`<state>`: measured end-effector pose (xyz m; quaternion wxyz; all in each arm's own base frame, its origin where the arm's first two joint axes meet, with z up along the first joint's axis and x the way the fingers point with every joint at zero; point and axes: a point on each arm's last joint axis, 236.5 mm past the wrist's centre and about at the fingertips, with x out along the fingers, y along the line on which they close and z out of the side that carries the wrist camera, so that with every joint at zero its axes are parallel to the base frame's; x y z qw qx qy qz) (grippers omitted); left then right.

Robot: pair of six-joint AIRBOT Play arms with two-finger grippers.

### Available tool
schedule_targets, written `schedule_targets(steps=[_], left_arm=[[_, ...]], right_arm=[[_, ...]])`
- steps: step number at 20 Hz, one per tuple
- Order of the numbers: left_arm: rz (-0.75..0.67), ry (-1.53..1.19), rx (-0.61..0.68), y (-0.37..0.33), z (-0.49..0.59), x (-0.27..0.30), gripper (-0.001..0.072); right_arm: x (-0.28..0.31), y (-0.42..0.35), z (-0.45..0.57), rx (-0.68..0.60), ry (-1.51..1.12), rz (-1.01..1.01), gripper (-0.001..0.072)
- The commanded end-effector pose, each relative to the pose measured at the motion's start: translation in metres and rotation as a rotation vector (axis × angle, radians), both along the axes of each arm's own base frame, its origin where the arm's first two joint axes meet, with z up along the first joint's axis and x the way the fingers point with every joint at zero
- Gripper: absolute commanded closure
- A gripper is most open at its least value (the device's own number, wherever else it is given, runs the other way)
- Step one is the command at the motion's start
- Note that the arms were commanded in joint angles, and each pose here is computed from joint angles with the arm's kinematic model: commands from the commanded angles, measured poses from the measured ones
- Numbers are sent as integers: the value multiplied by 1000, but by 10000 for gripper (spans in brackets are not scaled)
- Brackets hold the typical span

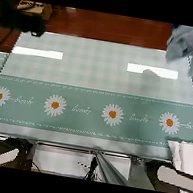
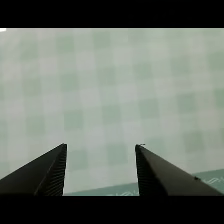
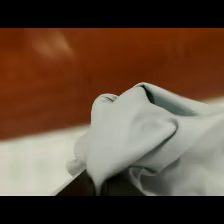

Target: Fold the shirts.

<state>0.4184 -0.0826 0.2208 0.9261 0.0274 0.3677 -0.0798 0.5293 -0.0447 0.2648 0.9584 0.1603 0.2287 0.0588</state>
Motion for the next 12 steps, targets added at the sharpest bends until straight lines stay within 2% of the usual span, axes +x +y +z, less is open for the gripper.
schedule_targets(steps=[1,5,9,12], left_arm=[[-31,-195,-34,-6,89,-20,198],[-29,-182,-35,6,110,-69,198],[-27,26,7,14,69,-103,197],[-27,102,24,14,39,-103,198]], right_arm=[[-90,77,148,2,-320,169,695],[-178,156,178,-57,-349,369,695],[-205,222,98,-67,-23,576,695],[-200,290,16,-187,145,728,695]])
